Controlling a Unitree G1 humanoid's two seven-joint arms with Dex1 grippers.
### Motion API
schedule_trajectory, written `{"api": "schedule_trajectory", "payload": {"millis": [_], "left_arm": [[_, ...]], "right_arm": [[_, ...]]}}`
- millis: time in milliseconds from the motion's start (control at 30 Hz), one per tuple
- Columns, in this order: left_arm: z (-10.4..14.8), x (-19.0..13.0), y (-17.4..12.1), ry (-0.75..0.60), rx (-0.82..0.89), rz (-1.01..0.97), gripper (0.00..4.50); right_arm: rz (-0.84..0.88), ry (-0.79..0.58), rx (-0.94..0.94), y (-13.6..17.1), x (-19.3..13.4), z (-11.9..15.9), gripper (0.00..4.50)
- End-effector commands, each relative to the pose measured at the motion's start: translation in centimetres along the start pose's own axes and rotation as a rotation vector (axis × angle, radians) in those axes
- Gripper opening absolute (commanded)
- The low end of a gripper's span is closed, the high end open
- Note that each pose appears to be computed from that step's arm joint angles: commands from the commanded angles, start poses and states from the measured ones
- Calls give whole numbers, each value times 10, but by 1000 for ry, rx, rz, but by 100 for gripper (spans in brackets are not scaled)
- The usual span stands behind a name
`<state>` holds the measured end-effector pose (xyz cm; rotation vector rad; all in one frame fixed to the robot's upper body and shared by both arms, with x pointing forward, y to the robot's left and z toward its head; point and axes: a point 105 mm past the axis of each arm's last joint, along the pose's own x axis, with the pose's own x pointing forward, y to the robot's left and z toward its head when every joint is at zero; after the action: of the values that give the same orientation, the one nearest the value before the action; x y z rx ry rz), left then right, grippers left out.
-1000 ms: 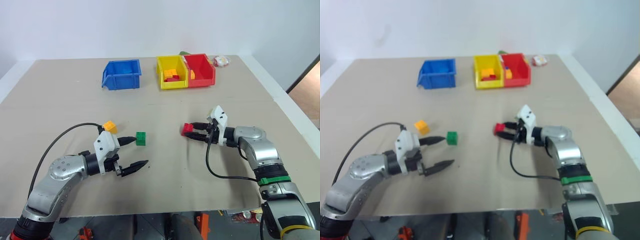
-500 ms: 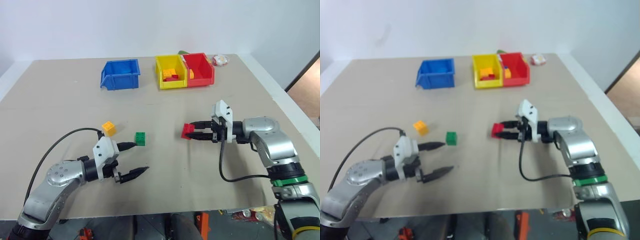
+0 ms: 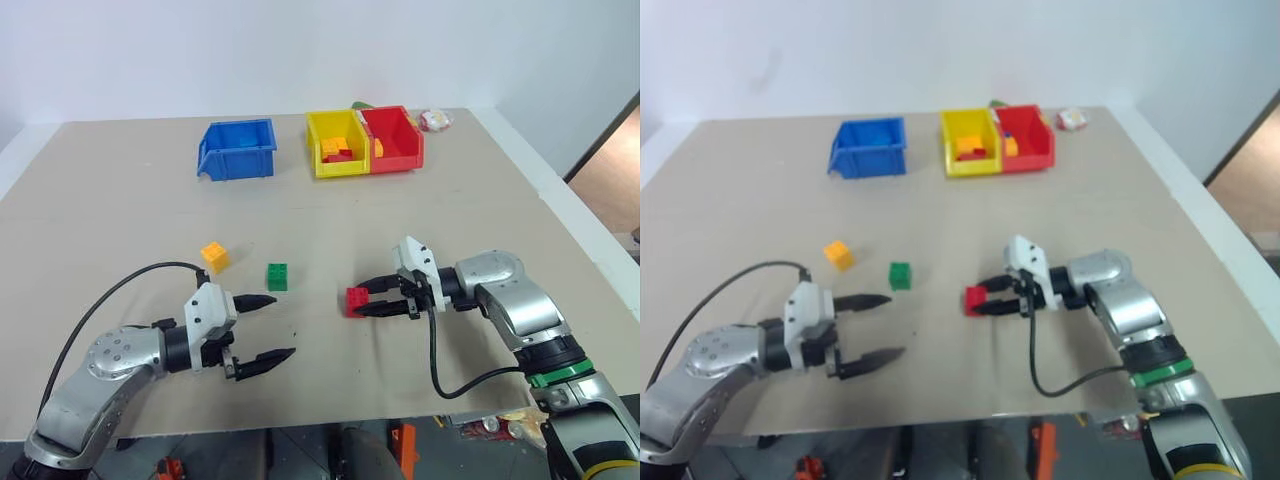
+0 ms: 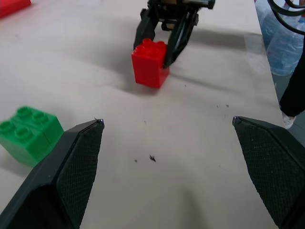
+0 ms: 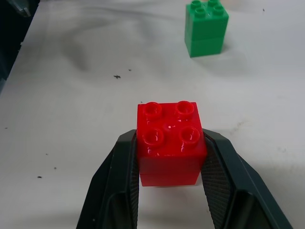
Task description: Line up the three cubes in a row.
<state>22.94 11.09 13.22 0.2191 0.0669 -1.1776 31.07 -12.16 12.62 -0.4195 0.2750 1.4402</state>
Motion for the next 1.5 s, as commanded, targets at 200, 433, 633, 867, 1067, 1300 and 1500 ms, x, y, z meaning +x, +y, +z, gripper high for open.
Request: {"api": "schedule_trajectory", "payload": {"millis": [200, 433, 633, 867, 1067, 1300, 1500], "left_arm": [[8, -6, 0, -8, 42, 14, 450], [6, -6, -1, -8, 35, 20, 450], [4, -8, 9, 2, 25, 71, 450], [8, -11, 38, -25, 26, 271, 450], [3, -3, 47, -38, 19, 445, 450], [-7, 13, 47, -44, -50, 576, 450], [-8, 21, 51, -45, -75, 616, 450]], "right_arm": [[24, 11, -92, -5, -8, 2, 122], [27, -3, -114, -7, -7, 5, 247], [12, -22, -133, -7, -18, 14, 447], [-37, -127, -148, 3, -30, 43, 447], [-70, -212, -154, 24, -28, 70, 447], [-156, -197, -185, 25, -28, 69, 447], [-176, -231, -190, 25, -28, 76, 447]]}}
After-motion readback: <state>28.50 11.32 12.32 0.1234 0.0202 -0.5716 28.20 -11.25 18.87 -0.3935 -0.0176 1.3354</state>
